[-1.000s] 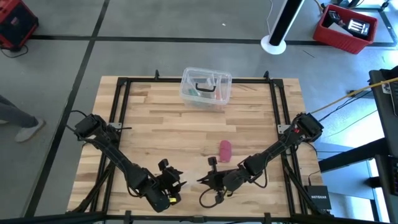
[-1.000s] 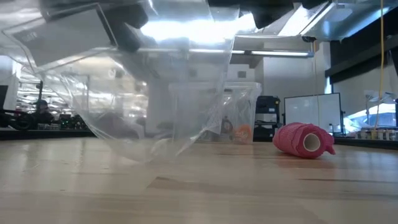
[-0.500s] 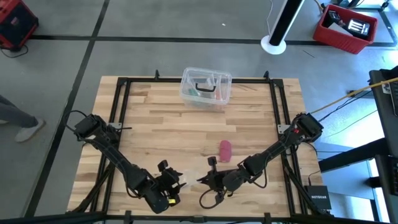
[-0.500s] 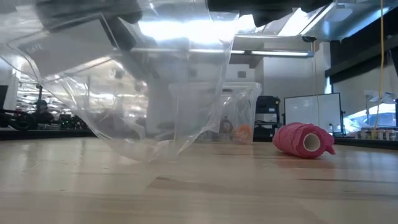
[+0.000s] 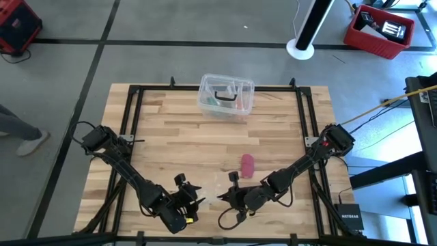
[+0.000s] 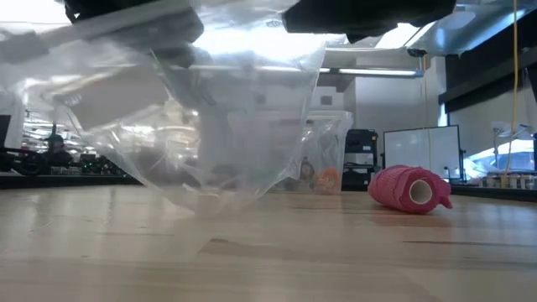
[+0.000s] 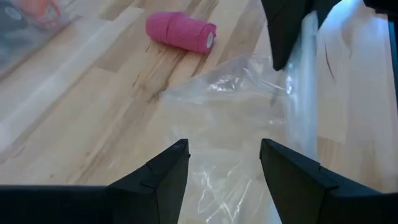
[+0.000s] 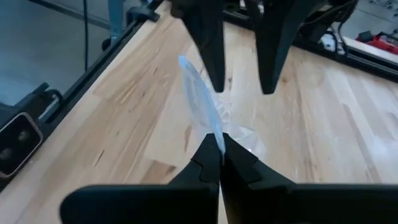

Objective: Roll bandage
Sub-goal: Open the transparent zip bag

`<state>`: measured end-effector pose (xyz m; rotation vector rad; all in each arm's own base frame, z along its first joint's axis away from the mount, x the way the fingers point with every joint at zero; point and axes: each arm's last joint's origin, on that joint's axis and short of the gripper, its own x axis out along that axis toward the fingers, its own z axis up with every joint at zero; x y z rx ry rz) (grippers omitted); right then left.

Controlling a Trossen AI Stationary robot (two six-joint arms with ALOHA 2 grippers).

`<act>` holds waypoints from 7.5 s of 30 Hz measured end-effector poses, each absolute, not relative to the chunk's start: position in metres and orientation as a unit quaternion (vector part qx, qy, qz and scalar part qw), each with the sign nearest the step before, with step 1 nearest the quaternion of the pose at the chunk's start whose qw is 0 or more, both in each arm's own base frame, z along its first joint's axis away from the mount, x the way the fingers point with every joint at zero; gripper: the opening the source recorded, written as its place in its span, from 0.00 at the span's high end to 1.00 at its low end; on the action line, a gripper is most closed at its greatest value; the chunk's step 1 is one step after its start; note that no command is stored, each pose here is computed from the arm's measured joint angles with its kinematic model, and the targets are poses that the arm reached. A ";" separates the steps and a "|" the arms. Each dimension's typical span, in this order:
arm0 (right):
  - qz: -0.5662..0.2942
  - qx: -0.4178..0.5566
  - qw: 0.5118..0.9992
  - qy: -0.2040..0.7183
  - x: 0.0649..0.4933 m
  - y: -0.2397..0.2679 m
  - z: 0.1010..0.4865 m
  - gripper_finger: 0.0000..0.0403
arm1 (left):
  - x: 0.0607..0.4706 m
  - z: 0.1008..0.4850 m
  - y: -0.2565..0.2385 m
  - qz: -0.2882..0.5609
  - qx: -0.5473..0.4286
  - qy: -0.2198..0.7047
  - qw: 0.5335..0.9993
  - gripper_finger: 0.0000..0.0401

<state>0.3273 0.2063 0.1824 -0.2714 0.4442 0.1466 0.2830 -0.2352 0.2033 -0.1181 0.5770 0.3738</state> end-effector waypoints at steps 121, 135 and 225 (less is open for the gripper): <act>0.066 -0.182 0.894 0.405 0.297 0.228 0.245 0.52 | 0.320 0.190 -0.267 0.039 0.052 0.282 0.957 1.00; 0.021 -0.122 0.955 0.268 0.268 0.242 0.131 0.50 | 0.339 0.189 -0.242 0.084 0.008 0.283 0.955 1.00; 0.004 -0.099 0.964 0.248 0.289 0.236 0.138 1.00 | 0.288 0.198 -0.270 0.128 -0.006 0.287 0.949 1.00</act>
